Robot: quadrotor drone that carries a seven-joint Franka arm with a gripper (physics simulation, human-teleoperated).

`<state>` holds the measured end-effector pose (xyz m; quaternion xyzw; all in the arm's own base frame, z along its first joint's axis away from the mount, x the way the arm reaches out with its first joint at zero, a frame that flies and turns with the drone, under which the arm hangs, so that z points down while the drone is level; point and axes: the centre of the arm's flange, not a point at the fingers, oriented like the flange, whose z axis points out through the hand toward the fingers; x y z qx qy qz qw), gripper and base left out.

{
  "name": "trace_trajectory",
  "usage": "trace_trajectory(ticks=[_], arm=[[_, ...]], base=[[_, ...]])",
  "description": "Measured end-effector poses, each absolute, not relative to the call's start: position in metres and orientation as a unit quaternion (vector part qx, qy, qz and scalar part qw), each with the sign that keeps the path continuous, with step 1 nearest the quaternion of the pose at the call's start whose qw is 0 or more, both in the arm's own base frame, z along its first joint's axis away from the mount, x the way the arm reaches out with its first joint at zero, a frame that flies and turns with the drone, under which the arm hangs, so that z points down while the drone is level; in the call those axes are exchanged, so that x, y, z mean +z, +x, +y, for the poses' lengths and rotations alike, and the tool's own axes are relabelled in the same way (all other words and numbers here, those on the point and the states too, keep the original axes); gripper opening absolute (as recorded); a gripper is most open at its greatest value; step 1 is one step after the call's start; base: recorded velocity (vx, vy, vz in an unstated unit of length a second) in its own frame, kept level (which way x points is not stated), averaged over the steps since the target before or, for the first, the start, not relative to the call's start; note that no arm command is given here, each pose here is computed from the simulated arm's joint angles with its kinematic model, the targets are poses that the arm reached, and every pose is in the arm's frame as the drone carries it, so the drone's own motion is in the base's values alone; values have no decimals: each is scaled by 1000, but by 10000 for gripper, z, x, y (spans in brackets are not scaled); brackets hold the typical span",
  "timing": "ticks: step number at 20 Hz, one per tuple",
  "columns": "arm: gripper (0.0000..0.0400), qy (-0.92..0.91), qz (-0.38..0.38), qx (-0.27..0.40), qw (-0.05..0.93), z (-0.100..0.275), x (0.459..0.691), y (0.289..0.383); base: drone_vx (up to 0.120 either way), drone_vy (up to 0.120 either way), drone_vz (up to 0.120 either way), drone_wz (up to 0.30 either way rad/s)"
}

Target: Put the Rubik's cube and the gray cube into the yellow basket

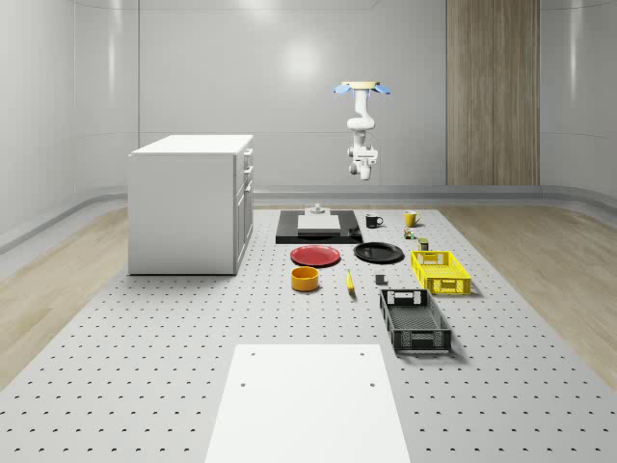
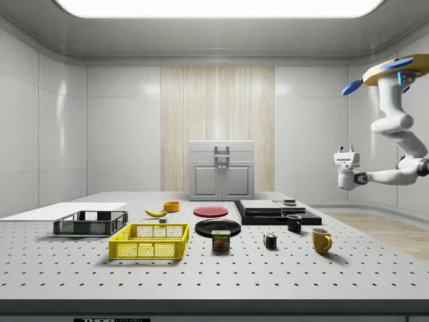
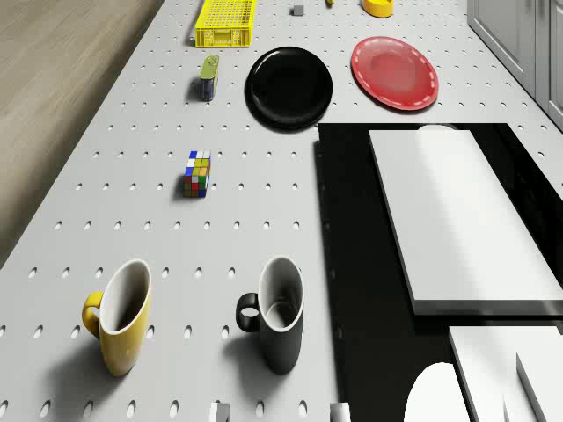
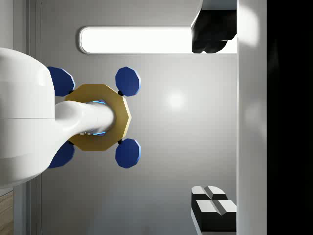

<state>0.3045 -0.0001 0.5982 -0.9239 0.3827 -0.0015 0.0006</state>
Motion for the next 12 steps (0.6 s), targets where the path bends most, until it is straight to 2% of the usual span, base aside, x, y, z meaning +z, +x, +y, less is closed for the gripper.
trace_trajectory(ticks=[2,6,12], arm=[[400,-924,383,-2,1,-1,6135,3018],[400,-924,383,-4,2,-1,6415,3007],[400,-924,383,-6,2,-1,6733,3028]], base=[[0,40,0,0],[10,120,0,0],[120,120,0,0]])
